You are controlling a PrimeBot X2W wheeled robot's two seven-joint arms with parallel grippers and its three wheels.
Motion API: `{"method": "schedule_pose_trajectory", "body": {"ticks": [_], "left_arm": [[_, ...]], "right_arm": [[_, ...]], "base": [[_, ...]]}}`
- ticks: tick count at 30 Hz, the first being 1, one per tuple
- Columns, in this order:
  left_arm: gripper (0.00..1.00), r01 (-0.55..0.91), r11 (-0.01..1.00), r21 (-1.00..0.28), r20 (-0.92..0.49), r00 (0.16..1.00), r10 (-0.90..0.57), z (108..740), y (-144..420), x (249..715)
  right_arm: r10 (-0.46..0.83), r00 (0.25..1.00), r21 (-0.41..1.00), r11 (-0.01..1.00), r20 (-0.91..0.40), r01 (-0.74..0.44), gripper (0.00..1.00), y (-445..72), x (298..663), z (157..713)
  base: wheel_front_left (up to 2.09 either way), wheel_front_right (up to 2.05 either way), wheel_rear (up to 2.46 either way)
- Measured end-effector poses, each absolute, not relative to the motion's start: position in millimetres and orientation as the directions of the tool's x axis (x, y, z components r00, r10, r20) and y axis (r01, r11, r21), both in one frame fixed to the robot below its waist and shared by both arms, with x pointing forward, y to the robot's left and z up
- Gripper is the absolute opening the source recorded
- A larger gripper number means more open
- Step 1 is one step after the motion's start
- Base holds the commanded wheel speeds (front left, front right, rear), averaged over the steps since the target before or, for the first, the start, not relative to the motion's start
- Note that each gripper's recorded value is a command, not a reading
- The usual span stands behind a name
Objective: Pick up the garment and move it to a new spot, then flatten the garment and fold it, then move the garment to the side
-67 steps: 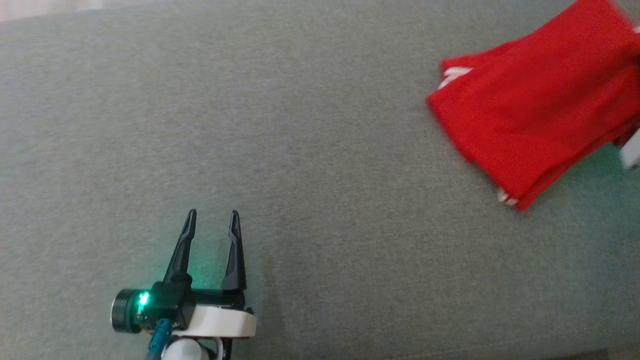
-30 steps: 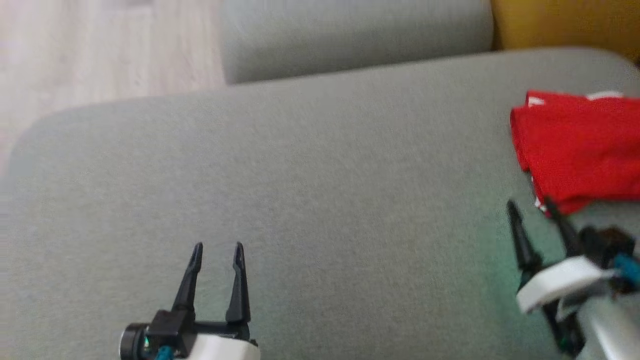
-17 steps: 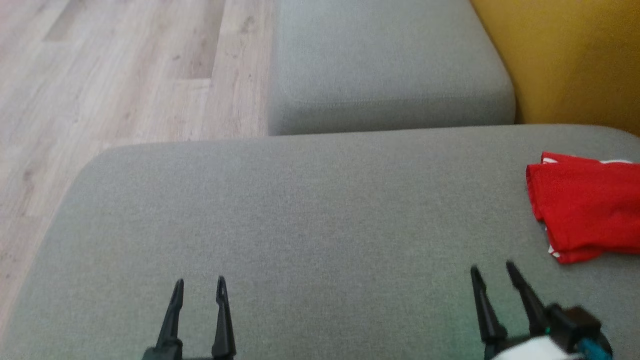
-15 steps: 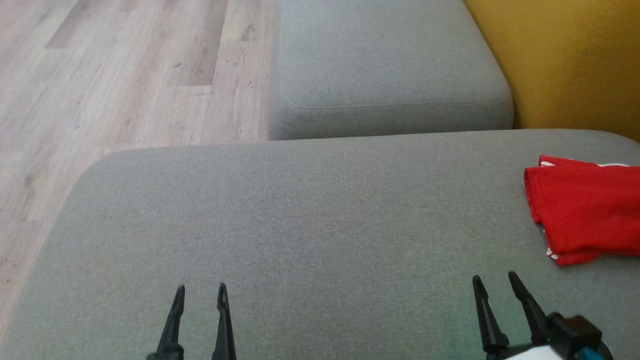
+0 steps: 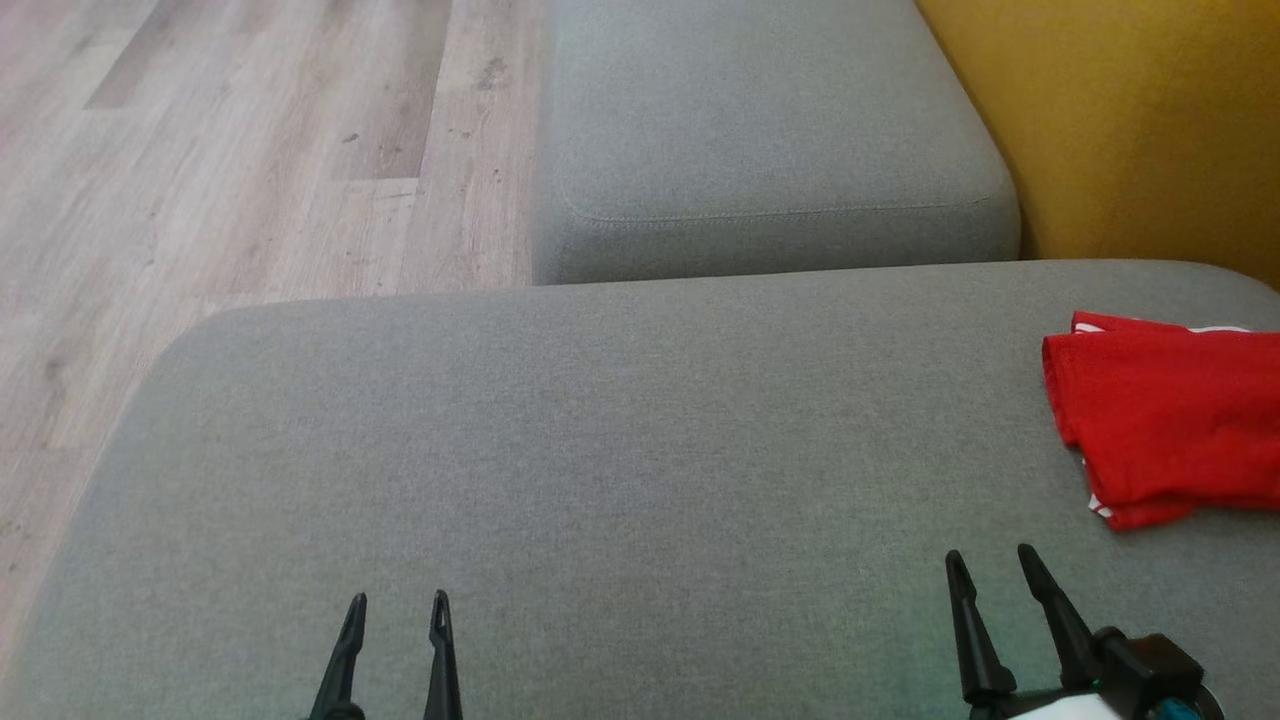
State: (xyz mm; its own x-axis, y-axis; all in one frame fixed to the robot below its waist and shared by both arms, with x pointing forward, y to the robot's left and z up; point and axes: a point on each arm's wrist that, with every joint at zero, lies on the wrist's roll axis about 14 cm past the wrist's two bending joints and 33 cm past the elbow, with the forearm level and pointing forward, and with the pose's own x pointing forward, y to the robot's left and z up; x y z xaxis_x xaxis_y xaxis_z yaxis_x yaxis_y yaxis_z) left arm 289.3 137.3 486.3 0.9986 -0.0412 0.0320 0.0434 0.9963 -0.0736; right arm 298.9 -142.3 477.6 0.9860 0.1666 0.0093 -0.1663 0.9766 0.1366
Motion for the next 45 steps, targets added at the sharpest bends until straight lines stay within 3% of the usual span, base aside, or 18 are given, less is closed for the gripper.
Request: {"method": "schedule_pose_trajectory", "body": {"ticks": [2,3,10,45], "left_arm": [[1.00,0.042,0.997,-0.072,0.028,0.999,-0.040,485,138,289],[0.00,0.041,0.997,-0.072,0.017,0.999,-0.040,482,138,289],[0.00,0.018,0.996,-0.090,-0.129,0.991,-0.029,440,141,269],[0.00,-0.105,0.872,-0.478,-0.212,0.977,0.001,435,157,296]], "right_arm": [[0.169,0.986,0.137,0.976,0.008,-0.168,1.00,-142,300,477],[0.169,0.986,0.139,0.976,-0.004,-0.167,0.00,-142,299,474],[0.154,0.978,0.175,0.976,-0.143,-0.129,0.00,-145,278,432],[0.044,0.985,0.523,0.851,-0.166,0.050,0.00,-171,305,439]], "base": [[0.00,0.00,0.00],[0.00,0.00,0.00],[0.00,0.00,0.00],[0.00,0.00,0.00]]}}
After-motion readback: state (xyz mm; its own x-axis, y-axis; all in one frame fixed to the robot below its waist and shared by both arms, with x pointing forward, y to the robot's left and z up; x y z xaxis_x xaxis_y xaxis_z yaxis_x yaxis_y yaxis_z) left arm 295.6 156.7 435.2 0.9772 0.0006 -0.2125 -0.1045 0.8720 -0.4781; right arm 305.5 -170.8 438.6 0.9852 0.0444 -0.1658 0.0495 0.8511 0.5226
